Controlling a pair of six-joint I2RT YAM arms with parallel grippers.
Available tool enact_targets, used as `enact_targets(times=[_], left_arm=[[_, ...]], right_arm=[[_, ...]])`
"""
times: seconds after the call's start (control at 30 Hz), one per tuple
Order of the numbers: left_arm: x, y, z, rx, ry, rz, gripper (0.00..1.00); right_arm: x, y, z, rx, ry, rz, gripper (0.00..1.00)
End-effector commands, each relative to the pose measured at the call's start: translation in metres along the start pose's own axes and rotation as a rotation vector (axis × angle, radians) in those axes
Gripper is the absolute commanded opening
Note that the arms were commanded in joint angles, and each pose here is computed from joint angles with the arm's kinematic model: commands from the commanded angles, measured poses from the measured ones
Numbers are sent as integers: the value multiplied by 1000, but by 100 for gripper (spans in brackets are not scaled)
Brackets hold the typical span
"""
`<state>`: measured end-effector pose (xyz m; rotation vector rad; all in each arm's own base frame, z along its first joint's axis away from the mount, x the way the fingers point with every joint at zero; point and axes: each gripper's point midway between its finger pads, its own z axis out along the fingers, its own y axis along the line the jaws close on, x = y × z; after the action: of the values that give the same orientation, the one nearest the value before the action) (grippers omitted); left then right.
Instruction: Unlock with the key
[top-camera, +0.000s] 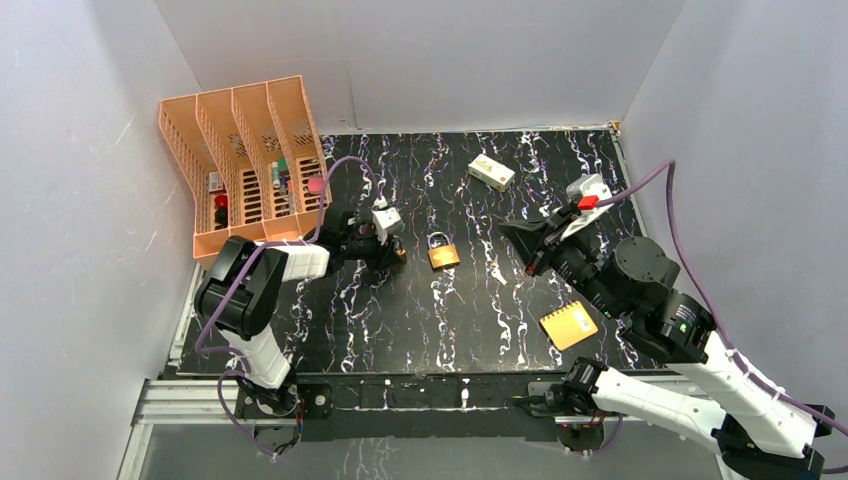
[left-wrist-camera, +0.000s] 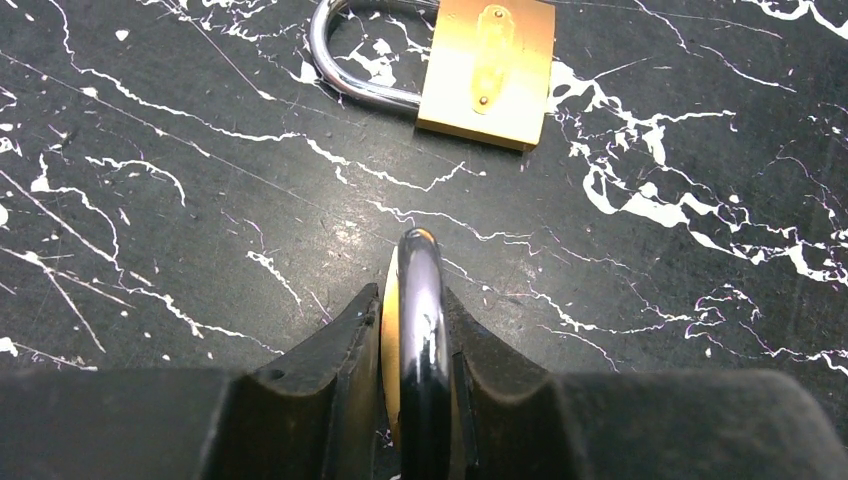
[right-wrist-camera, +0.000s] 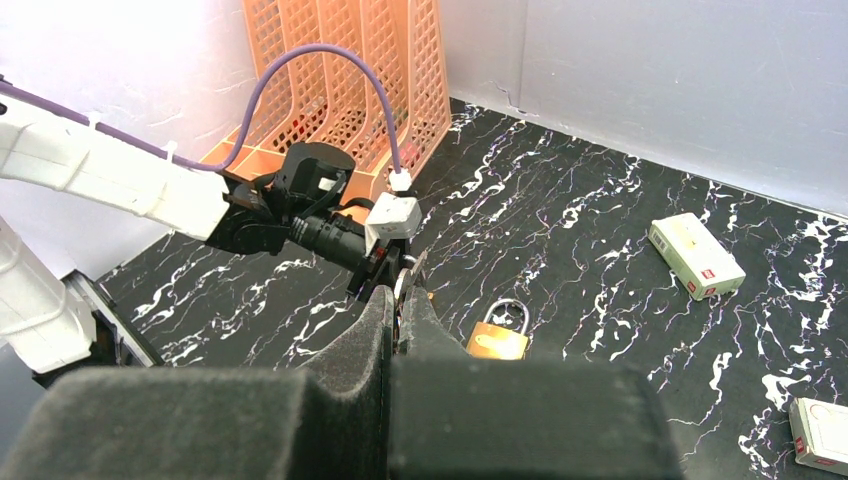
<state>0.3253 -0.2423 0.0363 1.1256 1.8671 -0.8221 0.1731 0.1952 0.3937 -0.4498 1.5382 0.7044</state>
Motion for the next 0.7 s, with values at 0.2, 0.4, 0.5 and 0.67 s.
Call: enact_targets(times=[0.2, 0.4, 0.5, 0.67], left_arm=[[-30, 11, -10, -123, -58, -24, 0], [-163, 6, -91, -278, -410, -169, 0], [-220, -16, -142, -293, -603, -281, 0], [-272, -67, -209, -181, -834, -495, 0]], right_arm=[[-28, 10, -1, -42, -66, 33, 0], [-24, 44, 14, -185, -6, 80, 0], [-25, 70, 25, -299, 26, 119, 0], [-34, 109, 30, -486, 62, 186, 0]])
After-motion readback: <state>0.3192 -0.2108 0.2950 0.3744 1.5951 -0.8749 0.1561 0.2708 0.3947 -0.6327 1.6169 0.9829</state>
